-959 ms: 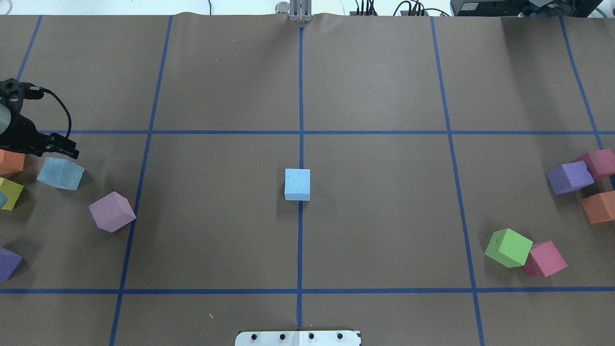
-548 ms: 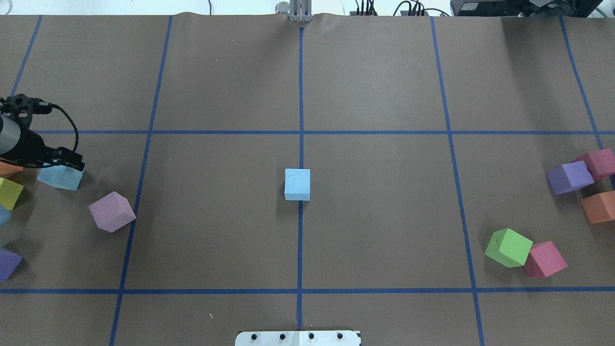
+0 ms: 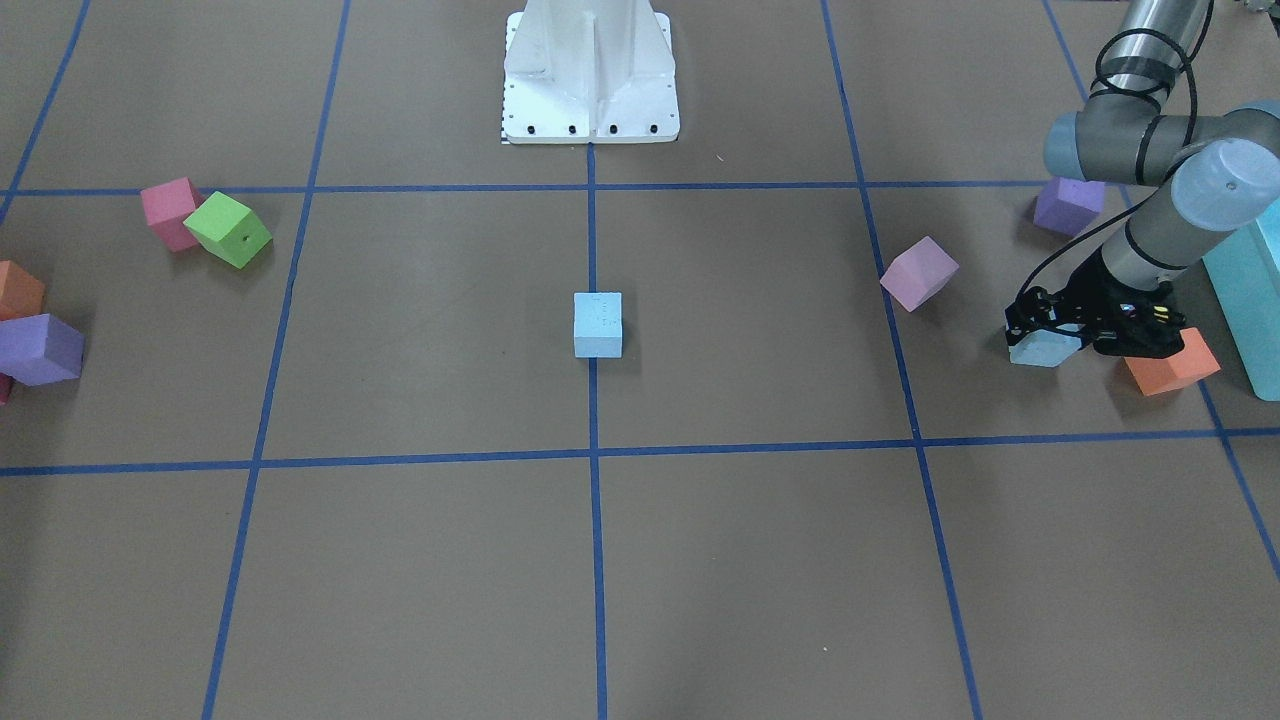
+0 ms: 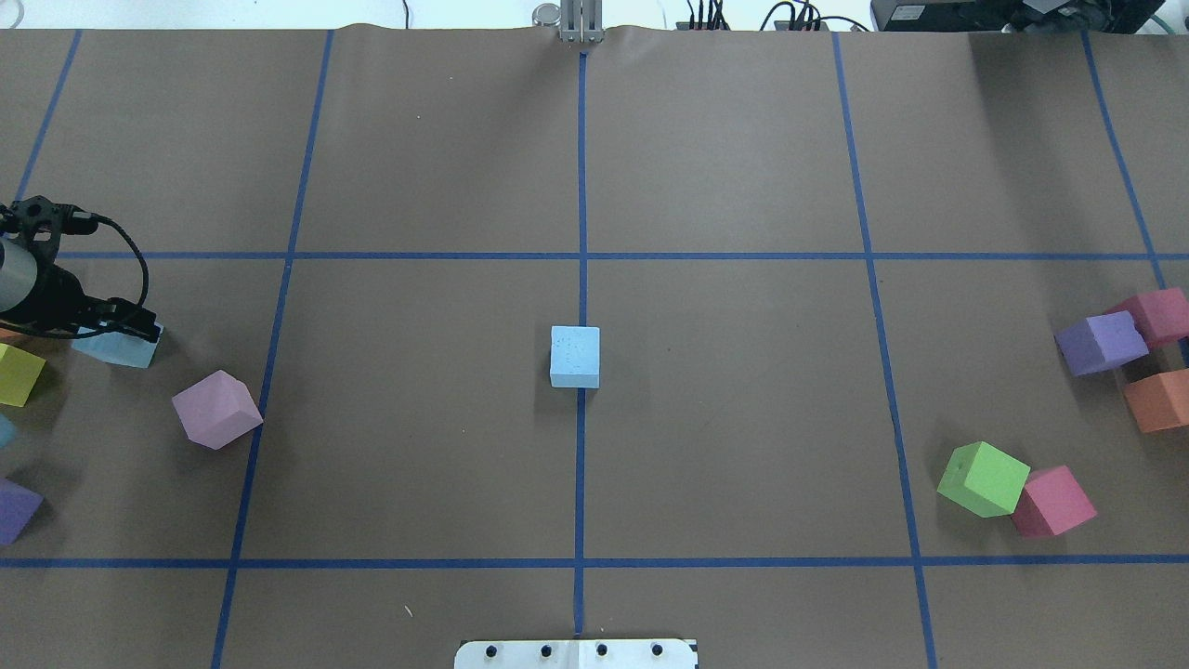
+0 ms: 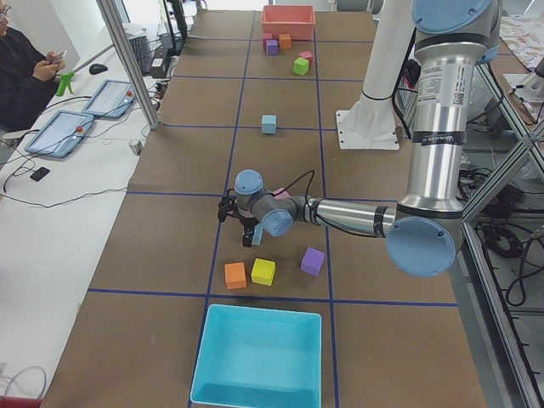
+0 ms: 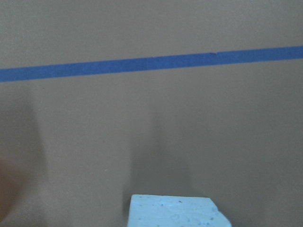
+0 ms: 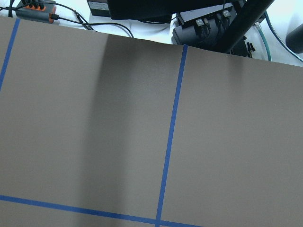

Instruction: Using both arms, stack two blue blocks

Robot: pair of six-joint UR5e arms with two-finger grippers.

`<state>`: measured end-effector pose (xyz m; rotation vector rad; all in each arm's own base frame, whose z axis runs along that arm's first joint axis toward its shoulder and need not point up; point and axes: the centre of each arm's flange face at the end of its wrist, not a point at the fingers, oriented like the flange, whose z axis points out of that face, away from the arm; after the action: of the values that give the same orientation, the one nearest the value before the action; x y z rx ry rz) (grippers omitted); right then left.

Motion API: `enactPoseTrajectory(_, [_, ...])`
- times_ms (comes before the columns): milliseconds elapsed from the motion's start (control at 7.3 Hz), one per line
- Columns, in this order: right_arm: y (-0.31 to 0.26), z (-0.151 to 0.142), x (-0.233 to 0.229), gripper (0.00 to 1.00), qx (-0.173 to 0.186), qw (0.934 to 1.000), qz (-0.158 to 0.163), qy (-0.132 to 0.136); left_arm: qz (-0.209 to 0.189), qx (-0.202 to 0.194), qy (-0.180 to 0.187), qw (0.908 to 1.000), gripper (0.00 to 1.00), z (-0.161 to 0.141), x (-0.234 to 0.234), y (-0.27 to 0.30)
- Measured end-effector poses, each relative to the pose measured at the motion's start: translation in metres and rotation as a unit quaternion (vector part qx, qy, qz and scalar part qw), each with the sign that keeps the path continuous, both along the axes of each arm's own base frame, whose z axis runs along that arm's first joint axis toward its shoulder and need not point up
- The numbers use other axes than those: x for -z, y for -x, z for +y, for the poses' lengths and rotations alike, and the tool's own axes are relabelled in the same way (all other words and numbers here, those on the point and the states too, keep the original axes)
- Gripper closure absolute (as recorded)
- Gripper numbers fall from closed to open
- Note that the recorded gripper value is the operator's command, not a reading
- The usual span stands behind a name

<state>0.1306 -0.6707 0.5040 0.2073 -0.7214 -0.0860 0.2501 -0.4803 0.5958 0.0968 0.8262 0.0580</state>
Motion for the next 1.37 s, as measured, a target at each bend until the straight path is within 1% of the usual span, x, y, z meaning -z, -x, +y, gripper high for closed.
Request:
enactPoseTrajectory(137, [0.0,0.0,0.0,0.0,0.0,1.0,0.0,0.0,0.0,-0.001,0.001,1.0,0.37,0.0,0.0,-0.001])
enactPoseTrajectory(274, [0.0,0.0,-0.001,0.0,0.0,1.0,0.0,0.001,0.0,0.0,0.002,1.0,0.41,0.0,0.0,-0.002])
enactPoseTrajectory(548, [0.0,0.002,-0.004,0.0,0.0,1.0,0.0,0.003,0.0,0.003,0.006,1.0,0.42,-0.001,0.001,-0.003])
enactPoseTrajectory(685, [0.0,0.003,-0.005,0.0,-0.001,1.0,0.0,0.004,0.001,0.004,0.007,1.0,0.44,-0.001,0.002,-0.004])
enactPoseTrajectory(1096, [0.001,0.004,-0.009,0.0,-0.002,1.0,0.001,0.007,0.01,0.0,0.006,0.9999,0.45,-0.006,0.014,-0.009])
enactPoseTrajectory(1233, [0.001,0.005,-0.01,0.0,-0.003,1.0,0.002,0.008,0.019,-0.005,0.01,0.9998,0.45,-0.01,0.026,-0.012])
enactPoseTrajectory(1370, [0.001,0.006,-0.012,0.0,-0.002,1.0,0.002,0.009,0.027,-0.009,0.02,0.9994,0.45,-0.021,0.055,-0.016])
